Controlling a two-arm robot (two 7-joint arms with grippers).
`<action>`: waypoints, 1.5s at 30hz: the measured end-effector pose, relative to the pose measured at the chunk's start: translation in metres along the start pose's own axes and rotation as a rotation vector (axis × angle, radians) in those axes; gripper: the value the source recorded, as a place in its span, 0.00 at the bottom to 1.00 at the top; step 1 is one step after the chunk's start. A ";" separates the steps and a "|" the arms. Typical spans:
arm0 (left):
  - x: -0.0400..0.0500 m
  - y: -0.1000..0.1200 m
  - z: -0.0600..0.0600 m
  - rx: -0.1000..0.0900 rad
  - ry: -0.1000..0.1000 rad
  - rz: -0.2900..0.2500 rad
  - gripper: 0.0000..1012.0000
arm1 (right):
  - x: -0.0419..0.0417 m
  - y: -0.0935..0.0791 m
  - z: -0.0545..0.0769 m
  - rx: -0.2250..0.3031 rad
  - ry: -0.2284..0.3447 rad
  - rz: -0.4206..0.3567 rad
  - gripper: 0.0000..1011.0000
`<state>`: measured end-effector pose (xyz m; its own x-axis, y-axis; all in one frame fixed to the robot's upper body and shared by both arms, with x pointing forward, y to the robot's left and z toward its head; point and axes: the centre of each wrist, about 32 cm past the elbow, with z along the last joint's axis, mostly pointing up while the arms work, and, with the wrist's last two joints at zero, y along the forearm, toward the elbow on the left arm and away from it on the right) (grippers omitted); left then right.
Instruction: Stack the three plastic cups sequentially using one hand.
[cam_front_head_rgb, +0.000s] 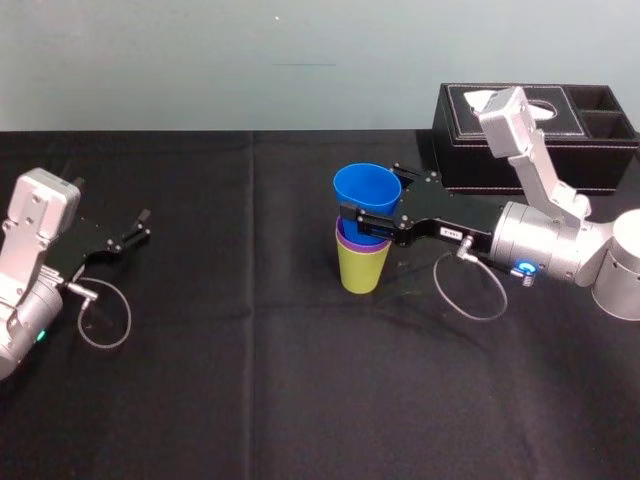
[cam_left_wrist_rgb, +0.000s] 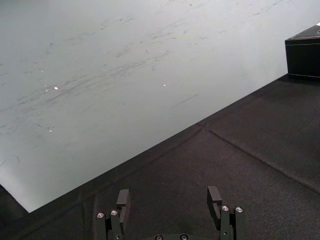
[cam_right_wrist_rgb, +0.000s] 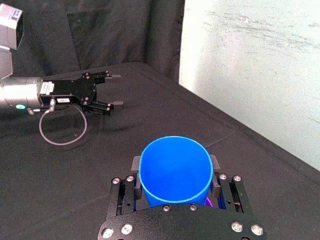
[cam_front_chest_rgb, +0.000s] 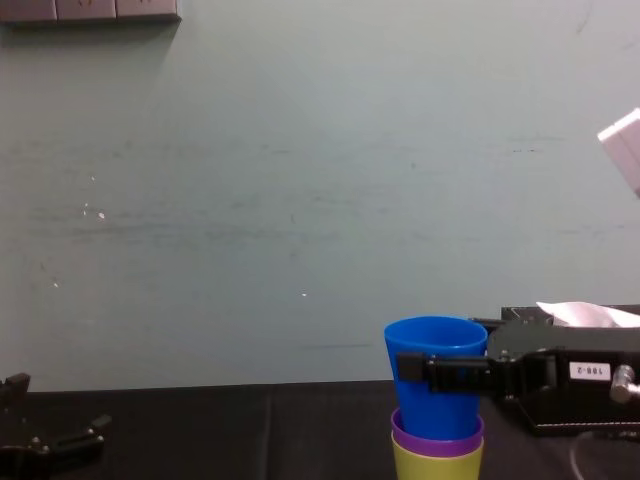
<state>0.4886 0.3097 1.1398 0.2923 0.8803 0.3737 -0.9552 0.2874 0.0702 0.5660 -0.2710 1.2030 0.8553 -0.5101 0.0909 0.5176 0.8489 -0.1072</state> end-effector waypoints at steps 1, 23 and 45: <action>0.0000 0.000 0.000 0.000 0.000 0.000 1.00 | 0.0000 0.000 -0.001 -0.001 0.001 0.000 0.72; 0.0000 0.000 0.000 0.000 0.000 0.000 1.00 | -0.0009 0.000 -0.020 -0.016 0.015 -0.009 0.72; 0.0000 0.000 0.000 0.000 0.000 0.000 1.00 | -0.0006 0.000 -0.020 -0.016 0.015 -0.010 0.99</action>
<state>0.4886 0.3097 1.1398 0.2923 0.8803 0.3738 -0.9553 0.2873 0.0703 0.5658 -0.2735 1.1833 0.8505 -0.5203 0.0775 0.5260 0.8416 -0.1222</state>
